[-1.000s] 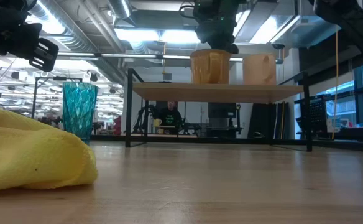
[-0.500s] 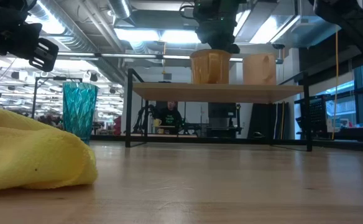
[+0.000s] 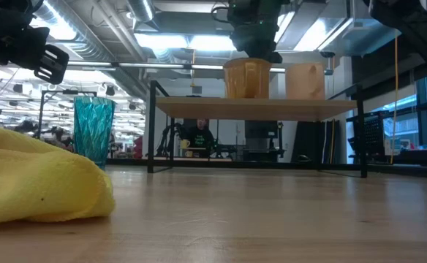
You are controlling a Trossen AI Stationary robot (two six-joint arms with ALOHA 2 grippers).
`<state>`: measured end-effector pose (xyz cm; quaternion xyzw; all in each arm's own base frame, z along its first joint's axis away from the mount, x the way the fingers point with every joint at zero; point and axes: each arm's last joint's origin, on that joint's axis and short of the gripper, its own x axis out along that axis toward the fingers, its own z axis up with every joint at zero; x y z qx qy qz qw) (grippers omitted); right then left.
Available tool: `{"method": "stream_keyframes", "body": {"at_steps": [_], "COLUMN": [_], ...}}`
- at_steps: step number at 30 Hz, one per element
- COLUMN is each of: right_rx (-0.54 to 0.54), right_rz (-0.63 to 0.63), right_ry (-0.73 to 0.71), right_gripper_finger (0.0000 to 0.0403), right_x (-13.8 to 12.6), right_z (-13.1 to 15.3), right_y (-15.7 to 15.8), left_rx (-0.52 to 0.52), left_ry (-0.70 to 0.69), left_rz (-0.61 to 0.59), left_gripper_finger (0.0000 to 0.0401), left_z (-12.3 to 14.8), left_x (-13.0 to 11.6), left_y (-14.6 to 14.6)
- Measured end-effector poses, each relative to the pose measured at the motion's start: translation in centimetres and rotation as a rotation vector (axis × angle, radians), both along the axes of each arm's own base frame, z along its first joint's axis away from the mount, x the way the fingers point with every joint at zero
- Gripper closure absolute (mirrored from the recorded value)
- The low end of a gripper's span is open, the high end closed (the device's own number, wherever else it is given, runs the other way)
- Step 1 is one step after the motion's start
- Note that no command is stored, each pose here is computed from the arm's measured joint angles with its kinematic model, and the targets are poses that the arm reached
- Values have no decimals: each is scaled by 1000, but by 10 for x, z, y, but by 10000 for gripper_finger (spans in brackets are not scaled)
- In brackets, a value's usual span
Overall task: Stack small to large cups/mugs on shelf
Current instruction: Put the orange mug on the shelf, then put the blue glass on the shelf
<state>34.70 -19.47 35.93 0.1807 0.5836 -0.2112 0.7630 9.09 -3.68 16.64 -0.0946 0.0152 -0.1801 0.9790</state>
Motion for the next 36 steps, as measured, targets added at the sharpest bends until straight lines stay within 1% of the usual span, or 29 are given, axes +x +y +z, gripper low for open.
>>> {"method": "stream_keyframes", "body": {"at_steps": [8, 13, 17, 25, 28, 32, 35, 36], "right_rx": [16, 1, -36, -92, -88, -112, -145, -132], "right_rz": [12, 29, 40, 38, 91, 213, 276, 305], "right_ry": [-7, -10, -11, -81, -190, -436, -607, -650], "right_gripper_finger": [294, 268, 264, 267, 267, 267, 267, 267], "right_x": [2, 3, -1, -17, -16, -5, 2, 3], "right_z": [-1, 2, 9, 36, 51, 78, 99, 104], "right_y": [4, 7, 9, 21, 35, 64, 89, 98], "left_rx": [0, 0, 0, 0, 0, 0, 0, 0], "left_ry": [0, 0, 0, 0, 0, 0, 0, 0], "left_rz": [0, 0, 0, 0, 0, 0, 0, 0], "left_gripper_finger": [314, 314, 314, 314, 314, 314, 314, 314], "left_z": [0, 0, 0, 0, 0, 0, 0, 0], "left_x": [0, 0, 0, 0, 0, 0, 0, 0], "left_y": [0, 0, 0, 0, 0, 0, 0, 0]}}
